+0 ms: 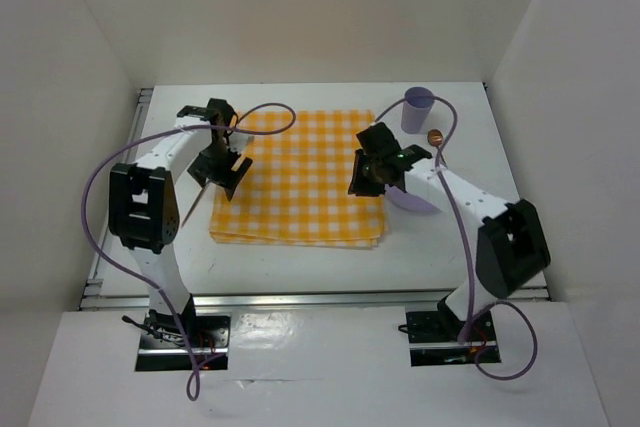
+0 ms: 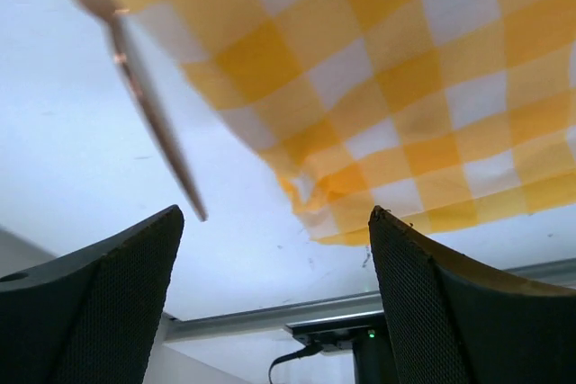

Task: Set the dinner table for one person

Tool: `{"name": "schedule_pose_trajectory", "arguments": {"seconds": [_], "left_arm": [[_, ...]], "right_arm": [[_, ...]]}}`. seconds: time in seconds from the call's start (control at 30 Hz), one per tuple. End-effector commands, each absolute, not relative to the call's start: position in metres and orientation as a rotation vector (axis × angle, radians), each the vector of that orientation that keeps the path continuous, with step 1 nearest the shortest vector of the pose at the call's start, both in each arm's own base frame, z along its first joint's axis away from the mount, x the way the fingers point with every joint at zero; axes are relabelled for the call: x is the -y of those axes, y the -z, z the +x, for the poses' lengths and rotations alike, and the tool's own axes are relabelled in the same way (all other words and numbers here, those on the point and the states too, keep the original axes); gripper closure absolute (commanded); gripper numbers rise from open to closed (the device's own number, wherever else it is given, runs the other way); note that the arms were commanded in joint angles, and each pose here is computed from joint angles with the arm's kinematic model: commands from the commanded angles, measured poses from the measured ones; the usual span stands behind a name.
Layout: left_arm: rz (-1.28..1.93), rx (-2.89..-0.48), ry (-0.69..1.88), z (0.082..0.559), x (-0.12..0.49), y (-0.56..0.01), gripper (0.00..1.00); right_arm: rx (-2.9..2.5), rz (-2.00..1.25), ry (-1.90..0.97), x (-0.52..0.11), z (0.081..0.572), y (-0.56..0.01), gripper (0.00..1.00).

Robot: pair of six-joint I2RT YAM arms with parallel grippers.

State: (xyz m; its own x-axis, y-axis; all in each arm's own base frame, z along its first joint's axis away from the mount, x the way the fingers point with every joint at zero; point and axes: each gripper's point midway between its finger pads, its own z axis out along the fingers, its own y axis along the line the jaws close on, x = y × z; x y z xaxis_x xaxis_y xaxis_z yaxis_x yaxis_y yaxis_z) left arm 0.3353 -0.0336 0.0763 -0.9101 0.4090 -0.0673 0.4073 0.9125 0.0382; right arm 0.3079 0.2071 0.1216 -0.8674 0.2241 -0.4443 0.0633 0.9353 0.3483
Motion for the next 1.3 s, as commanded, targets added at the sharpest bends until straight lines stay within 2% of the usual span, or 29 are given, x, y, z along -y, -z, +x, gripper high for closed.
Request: {"name": "schedule_pose_trajectory", "arguments": {"seconds": [0.0, 0.03, 0.07, 0.17, 0.2, 0.37, 0.53, 0.7, 0.87, 1.17, 1.27], "left_arm": [[0.568, -2.858, -0.180, 0.354, 0.022, -0.121, 0.10], [0.546, -2.814, -0.243, 0.366, 0.016, -0.121, 0.10], [0.540, -2.804, -0.363, 0.368, 0.002, -0.120, 0.14], [0.510, -2.828, -0.457, 0.373, -0.022, -0.103, 0.29], [0.510, -2.868, -0.475, 0.372, -0.027, -0.090, 0.35], [0.507, -2.909, -0.557, 0.369, -0.043, -0.056, 0.40], [0.523, -2.901, -0.517, 0.375, -0.049, -0.040, 0.38], [0.561, -2.932, -0.394, 0.376, -0.040, -0.021, 0.34], [0.471, -3.015, -0.340, 0.377, -0.048, 0.003, 0.52], [0.269, -3.092, -0.198, 0.369, -0.058, 0.007, 0.84], [0.203, -3.116, -0.170, 0.364, -0.063, 0.010, 0.87]], "right_arm": [[-2.598, 0.107, -0.404, -0.220, 0.331, -0.098, 0.73], [-2.614, 0.097, -0.432, -0.230, 0.337, -0.082, 0.78], [-2.622, 0.102, -0.447, -0.232, 0.342, -0.076, 0.90], [-2.655, 0.130, -0.481, -0.242, 0.354, -0.052, 1.00], [-2.662, 0.145, -0.481, -0.244, 0.356, -0.046, 1.00], [-2.707, 0.183, -0.461, -0.239, 0.359, -0.020, 1.00], [-2.754, 0.228, -0.503, -0.224, 0.338, -0.002, 1.00], [-2.709, 0.225, -0.465, -0.213, 0.335, -0.018, 1.00], [-2.640, 0.127, -0.480, -0.215, 0.345, -0.034, 1.00], [-2.615, 0.066, -0.527, -0.220, 0.351, -0.044, 1.00], [-2.600, 0.043, -0.559, -0.225, 0.353, -0.051, 1.00]]}}
